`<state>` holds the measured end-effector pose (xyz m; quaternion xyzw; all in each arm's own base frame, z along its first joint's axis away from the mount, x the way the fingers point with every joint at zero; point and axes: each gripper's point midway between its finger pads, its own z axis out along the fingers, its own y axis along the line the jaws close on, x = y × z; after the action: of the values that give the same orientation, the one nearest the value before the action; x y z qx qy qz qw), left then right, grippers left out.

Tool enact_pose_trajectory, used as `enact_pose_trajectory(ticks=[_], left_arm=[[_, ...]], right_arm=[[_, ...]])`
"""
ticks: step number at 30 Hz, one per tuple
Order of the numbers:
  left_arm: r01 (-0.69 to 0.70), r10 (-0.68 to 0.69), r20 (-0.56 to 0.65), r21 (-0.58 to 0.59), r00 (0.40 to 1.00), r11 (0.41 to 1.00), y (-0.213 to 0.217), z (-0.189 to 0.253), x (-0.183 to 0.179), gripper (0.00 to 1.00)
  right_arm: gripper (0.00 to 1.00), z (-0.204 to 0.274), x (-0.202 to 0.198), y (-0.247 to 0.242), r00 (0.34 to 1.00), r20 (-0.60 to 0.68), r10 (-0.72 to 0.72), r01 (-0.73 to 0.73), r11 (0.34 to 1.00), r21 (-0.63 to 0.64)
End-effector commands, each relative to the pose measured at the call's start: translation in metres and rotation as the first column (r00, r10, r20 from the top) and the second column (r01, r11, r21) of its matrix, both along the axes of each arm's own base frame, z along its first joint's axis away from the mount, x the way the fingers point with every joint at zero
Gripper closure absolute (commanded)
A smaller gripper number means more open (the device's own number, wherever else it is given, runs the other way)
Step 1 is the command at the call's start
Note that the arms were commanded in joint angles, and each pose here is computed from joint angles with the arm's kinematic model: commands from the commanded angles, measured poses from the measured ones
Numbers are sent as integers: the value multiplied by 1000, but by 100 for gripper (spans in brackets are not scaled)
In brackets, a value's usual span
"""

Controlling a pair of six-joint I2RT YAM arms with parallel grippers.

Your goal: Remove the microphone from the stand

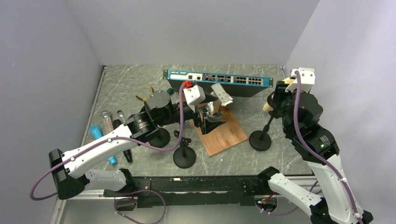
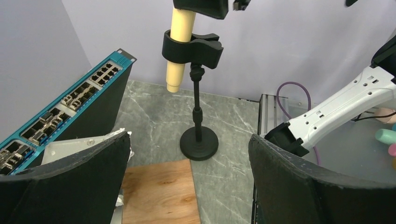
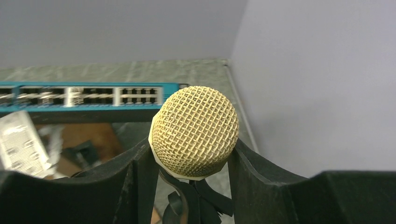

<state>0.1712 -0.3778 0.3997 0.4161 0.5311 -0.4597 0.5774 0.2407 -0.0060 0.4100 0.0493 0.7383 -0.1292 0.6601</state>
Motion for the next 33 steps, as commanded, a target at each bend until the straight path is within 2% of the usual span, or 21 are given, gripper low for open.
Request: enact_pose_trajectory(ticks=[1, 8, 16, 28, 33], left_arm=[[-38, 39, 24, -29, 999, 999, 10, 15, 1, 1], [-97, 97, -17, -40, 995, 994, 24, 15, 10, 1], [-201, 198, -50, -66, 979, 977, 50, 13, 24, 1], [-280, 276, -60, -64, 959, 958, 77, 6, 25, 1], [-291, 288, -60, -62, 956, 955, 82, 6, 25, 1]], right_arm=[[100, 45, -5, 40, 961, 107, 253, -262, 962, 76], [100, 61, -3, 83, 877, 132, 462, -474, 876, 83], [100, 68, 8, 145, 724, 183, 665, -688, 713, 135], [100, 72, 25, 206, 555, 236, 798, -832, 530, 164], [100, 75, 12, 218, 519, 243, 820, -855, 499, 142]])
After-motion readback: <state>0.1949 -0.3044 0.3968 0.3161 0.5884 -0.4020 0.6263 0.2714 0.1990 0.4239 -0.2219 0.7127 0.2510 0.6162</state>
